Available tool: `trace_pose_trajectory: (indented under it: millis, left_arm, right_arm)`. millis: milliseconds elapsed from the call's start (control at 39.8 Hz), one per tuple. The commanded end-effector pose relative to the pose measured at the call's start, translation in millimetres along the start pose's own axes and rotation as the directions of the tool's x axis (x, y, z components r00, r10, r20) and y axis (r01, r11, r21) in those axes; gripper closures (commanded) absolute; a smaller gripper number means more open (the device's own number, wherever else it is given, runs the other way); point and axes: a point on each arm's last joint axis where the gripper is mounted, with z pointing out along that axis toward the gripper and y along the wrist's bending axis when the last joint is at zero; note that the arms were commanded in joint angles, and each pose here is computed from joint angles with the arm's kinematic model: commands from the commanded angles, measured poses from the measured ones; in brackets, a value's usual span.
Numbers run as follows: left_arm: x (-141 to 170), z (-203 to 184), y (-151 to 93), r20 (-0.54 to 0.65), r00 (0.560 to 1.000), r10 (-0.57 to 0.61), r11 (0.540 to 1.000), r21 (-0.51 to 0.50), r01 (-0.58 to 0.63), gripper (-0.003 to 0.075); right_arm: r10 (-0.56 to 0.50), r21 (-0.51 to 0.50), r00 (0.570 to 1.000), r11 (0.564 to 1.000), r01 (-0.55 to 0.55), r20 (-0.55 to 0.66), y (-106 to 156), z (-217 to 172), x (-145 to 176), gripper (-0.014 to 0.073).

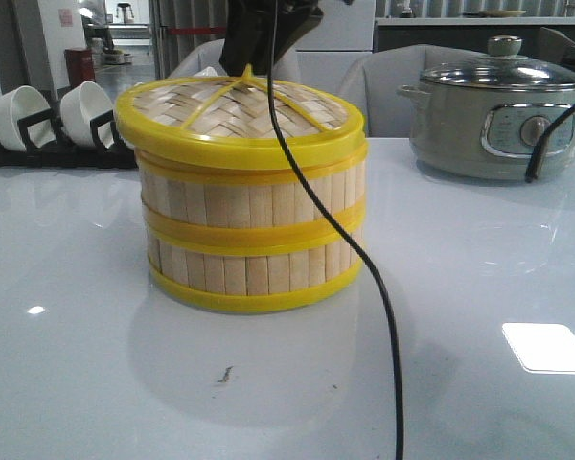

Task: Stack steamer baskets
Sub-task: 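Carry the lid over the stack and lower it onto the top basket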

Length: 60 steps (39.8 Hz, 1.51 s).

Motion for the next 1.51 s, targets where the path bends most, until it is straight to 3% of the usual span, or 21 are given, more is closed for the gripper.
trace_pose_trajectory:
  millis: [0, 1155, 1230, 1406, 1482]
  left_arm:
    - [-15, -4, -3, 0.1, 0.995, -0.009, 1.0, 0.029, 0.006, 0.0636]
    - [-15, -4, -3, 0.1, 0.995, -0.009, 1.0, 0.029, 0.006, 0.0636]
    - [-15, -4, -3, 0.1, 0.995, -0.009, 1.0, 0.029, 0.006, 0.0636]
    - [-15, -4, -3, 0.1, 0.995, -0.009, 1.0, 0.029, 0.006, 0.0636]
    - [-15, -4, -3, 0.1, 0.995, -0.009, 1.0, 0.029, 0.006, 0.0636]
  right_arm:
    - [-0.014, 0.015, 0.982, 1.0, 0.012, 0.187, 5, -43, -24, 0.0545]
    - [-0.031, 0.043, 0.989, 0.999, 0.025, 0.147, 0, -28, -20, 0.0539]
    - [-0.03, 0.042, 0.989, 0.999, 0.025, 0.142, 0, -28, -20, 0.0491]
    - [-0.029, 0.04, 0.991, 0.999, 0.024, 0.132, 1, -29, -19, 0.0256]
    - [-0.029, 0.04, 0.991, 0.999, 0.024, 0.13, 1, -29, -19, 0.0209]
